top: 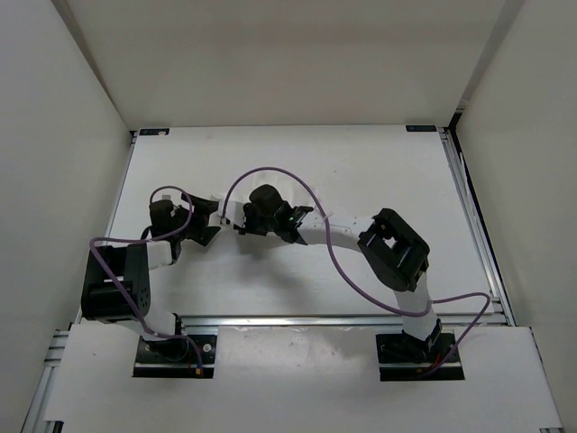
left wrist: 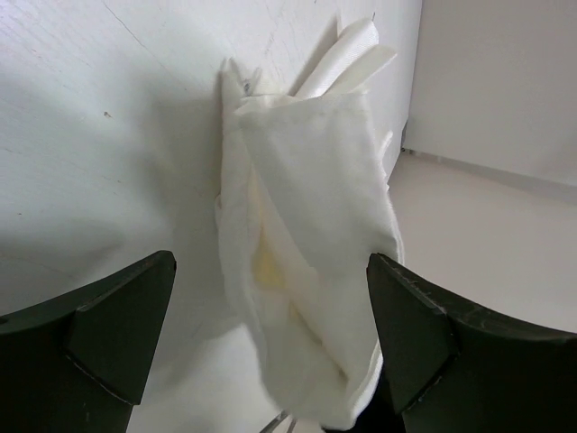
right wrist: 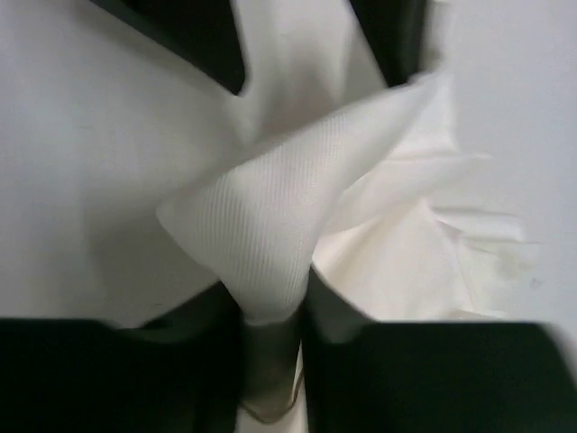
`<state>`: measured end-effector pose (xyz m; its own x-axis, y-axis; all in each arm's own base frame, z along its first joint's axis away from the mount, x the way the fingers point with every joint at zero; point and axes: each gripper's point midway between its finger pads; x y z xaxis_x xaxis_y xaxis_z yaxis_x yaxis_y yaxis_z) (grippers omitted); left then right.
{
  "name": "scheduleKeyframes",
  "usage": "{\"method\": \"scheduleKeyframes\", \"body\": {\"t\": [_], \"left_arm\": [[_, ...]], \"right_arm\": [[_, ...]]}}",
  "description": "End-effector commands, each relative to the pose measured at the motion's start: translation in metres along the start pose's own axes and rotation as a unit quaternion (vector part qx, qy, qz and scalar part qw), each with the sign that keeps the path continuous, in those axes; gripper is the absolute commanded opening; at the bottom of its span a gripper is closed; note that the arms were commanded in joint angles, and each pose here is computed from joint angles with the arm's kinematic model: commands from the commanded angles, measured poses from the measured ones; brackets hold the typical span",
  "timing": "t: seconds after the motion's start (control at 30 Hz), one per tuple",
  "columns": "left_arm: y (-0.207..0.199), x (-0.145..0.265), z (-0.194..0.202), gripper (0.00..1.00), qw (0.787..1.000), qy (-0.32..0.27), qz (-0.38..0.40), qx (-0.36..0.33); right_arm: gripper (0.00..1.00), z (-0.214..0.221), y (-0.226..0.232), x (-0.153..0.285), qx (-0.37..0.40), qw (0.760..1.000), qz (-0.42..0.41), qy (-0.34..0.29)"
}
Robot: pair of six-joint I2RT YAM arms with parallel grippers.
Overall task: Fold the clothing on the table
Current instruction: Fold the skirt
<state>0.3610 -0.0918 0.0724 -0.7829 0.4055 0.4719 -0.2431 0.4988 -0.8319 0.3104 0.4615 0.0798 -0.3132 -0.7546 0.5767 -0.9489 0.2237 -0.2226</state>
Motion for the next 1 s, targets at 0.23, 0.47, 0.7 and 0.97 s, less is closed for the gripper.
{"method": "scheduleKeyframes", "body": {"t": [0.23,0.47,0.7,0.97], "left_arm": [[0.001,0.019,-0.003,0.99,1.000,-0.020,0.015,0.002],[0.008,0.027,0.004,0.98,0.999,-0.030,0.010,0.013],[-0.013,0.004,0.012,0.99,1.000,-0.009,0.028,0.008],[-0.053,-0.027,0.033,0.98,0.998,0.027,0.057,-0.010]], "right_arm": [[0.00,-0.049,-0.156,0.079,-0.196,0.938,0.269,-0.092],[0.00,-0.029,-0.229,0.223,-0.408,0.827,0.350,-0.167],[0.00,0.103,-0.182,0.278,-0.550,0.734,0.389,-0.086],[0.00,0.222,-0.110,0.305,-0.707,0.586,0.396,0.006]]}}
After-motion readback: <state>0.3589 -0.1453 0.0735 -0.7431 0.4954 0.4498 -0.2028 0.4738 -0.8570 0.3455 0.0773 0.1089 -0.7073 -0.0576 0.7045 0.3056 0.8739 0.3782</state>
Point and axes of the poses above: each gripper's point midway between its finger pads, its own x axis back along the fingers, its own y axis along the line the jaws close on, z = x × y, and after that the axes turned 15 degrees about -x, right-handed
